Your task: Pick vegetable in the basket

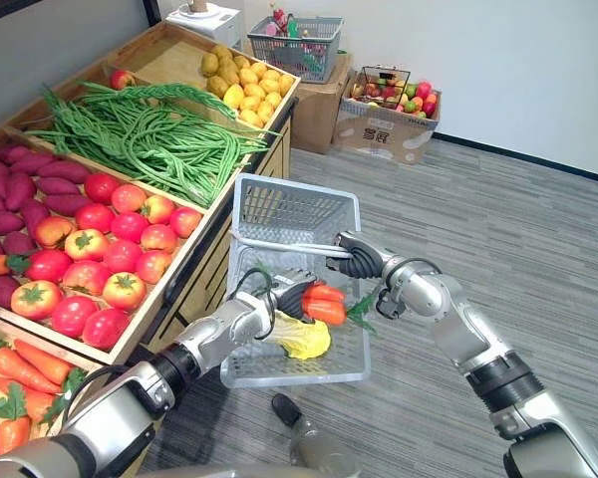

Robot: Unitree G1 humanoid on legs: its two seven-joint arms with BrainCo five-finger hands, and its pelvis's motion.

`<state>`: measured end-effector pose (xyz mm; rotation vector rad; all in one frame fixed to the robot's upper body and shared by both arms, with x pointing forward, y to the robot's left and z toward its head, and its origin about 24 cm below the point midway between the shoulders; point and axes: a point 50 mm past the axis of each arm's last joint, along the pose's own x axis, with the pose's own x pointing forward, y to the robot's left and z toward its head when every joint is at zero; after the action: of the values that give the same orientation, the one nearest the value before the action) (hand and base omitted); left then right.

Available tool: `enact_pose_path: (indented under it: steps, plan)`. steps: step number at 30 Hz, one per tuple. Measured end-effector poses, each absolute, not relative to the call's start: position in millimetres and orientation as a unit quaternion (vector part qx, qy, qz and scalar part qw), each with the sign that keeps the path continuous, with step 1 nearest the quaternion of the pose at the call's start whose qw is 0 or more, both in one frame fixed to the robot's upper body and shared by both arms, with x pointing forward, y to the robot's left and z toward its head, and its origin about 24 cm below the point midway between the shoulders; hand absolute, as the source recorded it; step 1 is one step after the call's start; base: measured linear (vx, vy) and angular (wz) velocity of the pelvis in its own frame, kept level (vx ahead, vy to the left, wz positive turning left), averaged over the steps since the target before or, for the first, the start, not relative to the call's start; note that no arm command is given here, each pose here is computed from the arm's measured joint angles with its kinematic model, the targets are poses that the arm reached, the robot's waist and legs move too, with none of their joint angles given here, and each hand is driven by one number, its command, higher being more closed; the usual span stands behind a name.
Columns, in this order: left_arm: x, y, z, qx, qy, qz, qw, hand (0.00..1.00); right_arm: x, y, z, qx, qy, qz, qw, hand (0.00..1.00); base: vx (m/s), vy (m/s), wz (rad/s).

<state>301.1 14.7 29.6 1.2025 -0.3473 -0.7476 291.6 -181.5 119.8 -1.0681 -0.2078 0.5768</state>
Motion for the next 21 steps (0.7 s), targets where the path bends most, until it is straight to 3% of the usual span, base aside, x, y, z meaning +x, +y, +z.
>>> enact_pose_path:
  steps: [13,21]
  plan:
    - [314,12,44,0.568,-0.173,-0.323,0.737,0.0,290,-185,129,-0.498,-0.105,0.257,0.822,1.0,-0.01,-0.005,0.02]
    - [269,-41,82,0.502,-0.324,-0.386,0.702,0.0,282,-218,125,-0.485,-0.075,0.189,0.851,1.0,-0.04,-0.007,0.27]
